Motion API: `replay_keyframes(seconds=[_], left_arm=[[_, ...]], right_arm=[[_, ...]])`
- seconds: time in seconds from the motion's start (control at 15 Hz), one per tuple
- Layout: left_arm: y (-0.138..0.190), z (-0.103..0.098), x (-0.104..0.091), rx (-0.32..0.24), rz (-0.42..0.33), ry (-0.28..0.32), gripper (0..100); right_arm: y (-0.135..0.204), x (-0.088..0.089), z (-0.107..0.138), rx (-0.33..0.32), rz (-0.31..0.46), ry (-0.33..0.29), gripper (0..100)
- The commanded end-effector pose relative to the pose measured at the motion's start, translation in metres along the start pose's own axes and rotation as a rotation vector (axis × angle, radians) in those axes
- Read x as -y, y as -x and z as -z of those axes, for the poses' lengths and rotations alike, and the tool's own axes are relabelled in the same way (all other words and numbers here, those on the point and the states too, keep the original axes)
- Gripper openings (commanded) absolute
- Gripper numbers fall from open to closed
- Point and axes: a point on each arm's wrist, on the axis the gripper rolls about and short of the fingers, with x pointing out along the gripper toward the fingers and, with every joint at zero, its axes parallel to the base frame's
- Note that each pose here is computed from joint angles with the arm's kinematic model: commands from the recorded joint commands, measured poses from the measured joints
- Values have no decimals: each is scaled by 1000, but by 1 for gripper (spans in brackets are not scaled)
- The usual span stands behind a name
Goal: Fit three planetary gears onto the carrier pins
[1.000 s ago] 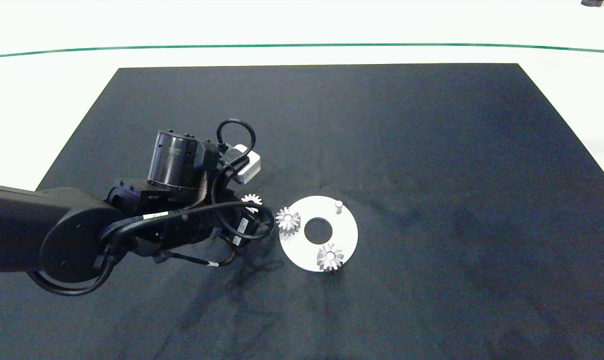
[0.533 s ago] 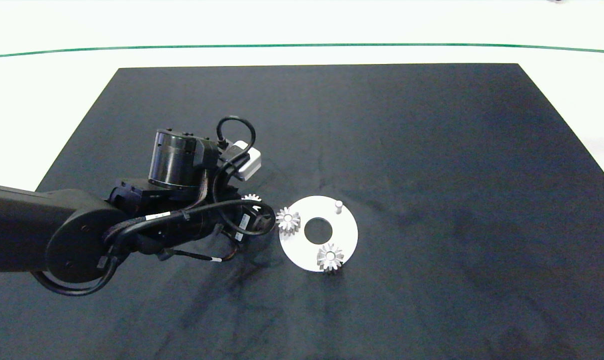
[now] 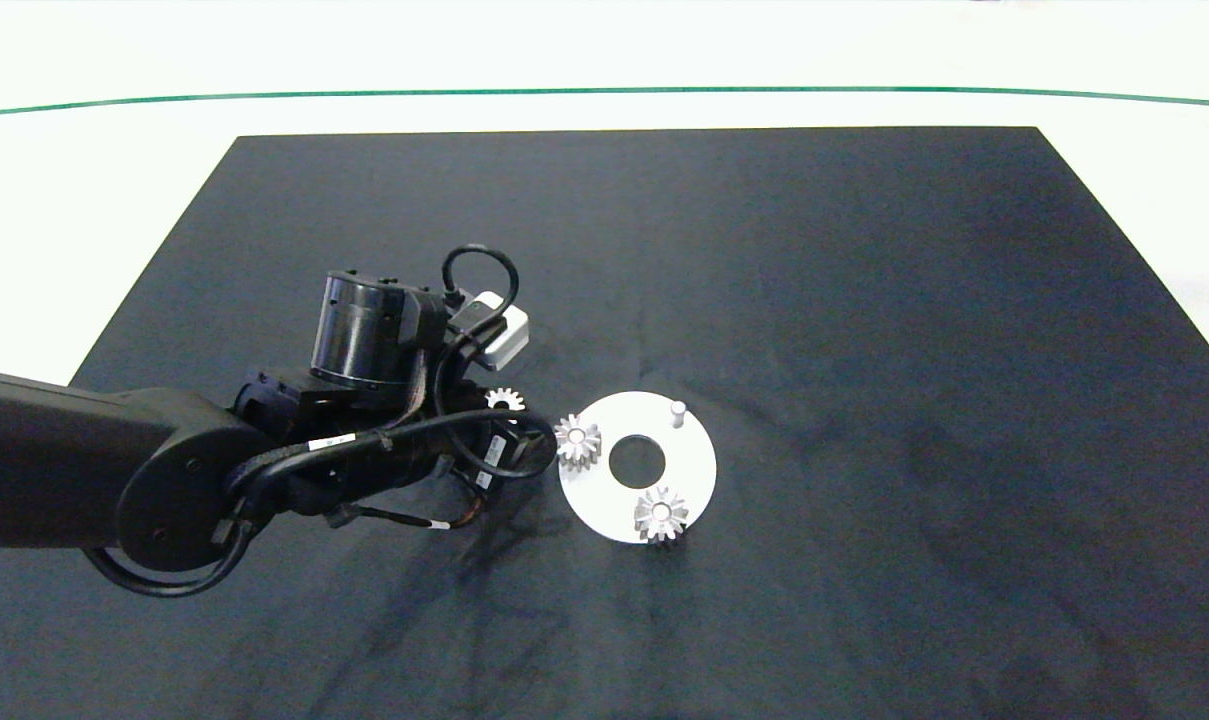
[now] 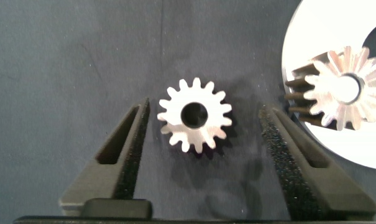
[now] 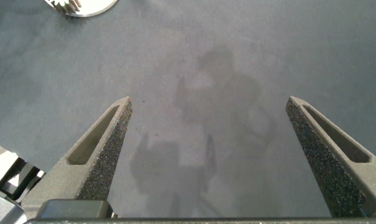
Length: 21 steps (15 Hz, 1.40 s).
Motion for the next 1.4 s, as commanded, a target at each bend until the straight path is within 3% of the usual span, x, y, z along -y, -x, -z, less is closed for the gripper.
replay_keyframes(seconds=[0.07, 1.07, 1.4], left_arm=[[-1, -1, 0, 4, -2, -1, 63], [0, 0, -1, 9, -5, 5, 33], [10, -8, -6, 46, -21, 8, 23]], right_arm=[[-1, 0, 0, -5, 0, 4, 100], [-2, -1, 0, -8, -3, 5, 100], [-2, -1, 0, -10, -3, 6, 100]])
